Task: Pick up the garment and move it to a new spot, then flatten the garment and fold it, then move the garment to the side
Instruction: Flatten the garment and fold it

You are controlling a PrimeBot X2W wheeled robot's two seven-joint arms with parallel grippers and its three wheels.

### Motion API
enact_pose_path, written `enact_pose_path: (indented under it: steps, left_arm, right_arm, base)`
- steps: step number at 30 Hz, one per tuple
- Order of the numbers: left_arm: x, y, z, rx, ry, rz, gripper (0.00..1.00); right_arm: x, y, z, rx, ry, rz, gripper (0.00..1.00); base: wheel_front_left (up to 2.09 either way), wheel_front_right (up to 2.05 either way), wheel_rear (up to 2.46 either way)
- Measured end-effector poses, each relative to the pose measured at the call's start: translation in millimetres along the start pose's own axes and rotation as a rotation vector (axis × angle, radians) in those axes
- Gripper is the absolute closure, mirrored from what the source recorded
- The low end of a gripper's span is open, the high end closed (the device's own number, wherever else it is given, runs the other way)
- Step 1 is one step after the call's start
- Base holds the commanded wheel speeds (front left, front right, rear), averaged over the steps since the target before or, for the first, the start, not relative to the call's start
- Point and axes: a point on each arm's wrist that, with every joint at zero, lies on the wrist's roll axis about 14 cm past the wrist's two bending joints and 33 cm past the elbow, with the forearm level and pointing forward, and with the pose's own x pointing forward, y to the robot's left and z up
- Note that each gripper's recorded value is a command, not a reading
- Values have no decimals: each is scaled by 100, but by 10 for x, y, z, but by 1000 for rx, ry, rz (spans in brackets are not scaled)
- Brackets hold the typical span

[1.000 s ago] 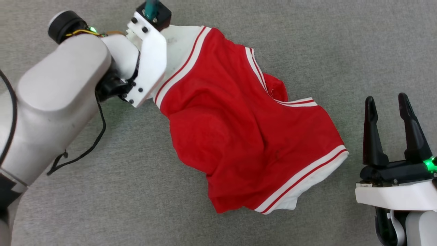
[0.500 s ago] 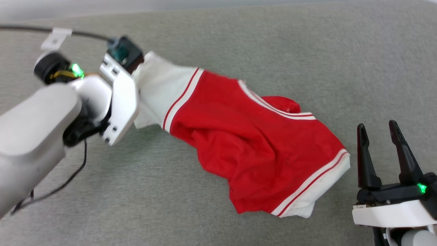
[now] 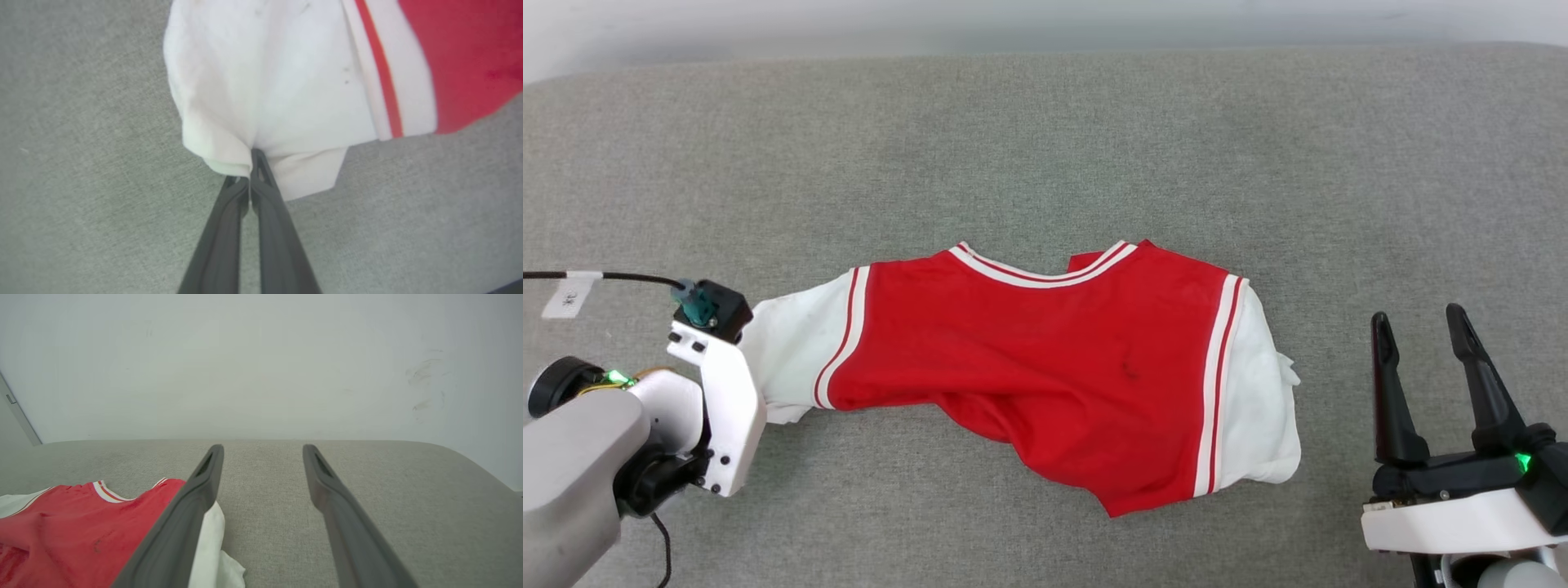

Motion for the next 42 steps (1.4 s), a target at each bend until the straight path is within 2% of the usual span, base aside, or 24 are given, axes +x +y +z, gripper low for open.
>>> enact_pose_path:
  steps: [1, 2, 7, 10, 15, 20, 24, 32, 33, 34, 37, 42]
  left_arm:
    - [8, -10, 0, -18, -6, -2, 56]
    - [8, -4, 18, -28, -21, 2, 0]
    - [-49, 108, 124, -22, -79, 44, 0]
    - [-217, 315, 458, -11, -160, 92, 0]
    - [-308, 507, 725, 25, -166, 130, 0]
    - [-122, 497, 624, 24, -40, 107, 0]
    - [99, 357, 498, 8, 51, 59, 0]
    - [377, 292, 311, -11, 138, 39, 0]
    - [386, 287, 308, -11, 135, 36, 16]
    - [390, 287, 315, -5, 122, 37, 100]
    - [369, 258, 364, -14, 64, 30, 100]
    - [194, 226, 504, 31, -42, 35, 100]
  right_arm:
    - [-9, -3, -4, -2, 2, -1, 0]
    - [-23, -8, -11, -2, 6, -3, 0]
    - [-41, -9, 7, -5, 3, -3, 0]
    - [-42, -12, 12, -6, 1, -4, 0]
    - [-21, -30, -20, -7, 8, -9, 0]
    - [32, -65, -65, -11, 16, -17, 0]
    - [48, -121, -94, -13, 22, -33, 0]
    - [65, -194, -129, -21, 31, -52, 0]
    - [64, -200, -128, -22, 31, -53, 0]
    - [60, -206, -125, -23, 31, -55, 0]
    - [49, -237, -65, -30, 16, -64, 0]
    - [93, -236, 191, -94, -55, -54, 0]
  base:
    - [0, 0, 0]
    - [0, 0, 0]
    - [0, 0, 0]
    - [0, 0, 0]
    - [0, 0, 0]
    - [0, 0, 0]
    - [0, 0, 0]
    - [0, 0, 0]
    - [0, 0, 0]
    - [0, 0, 0]
    - [0, 0, 0]
    - [0, 0, 0]
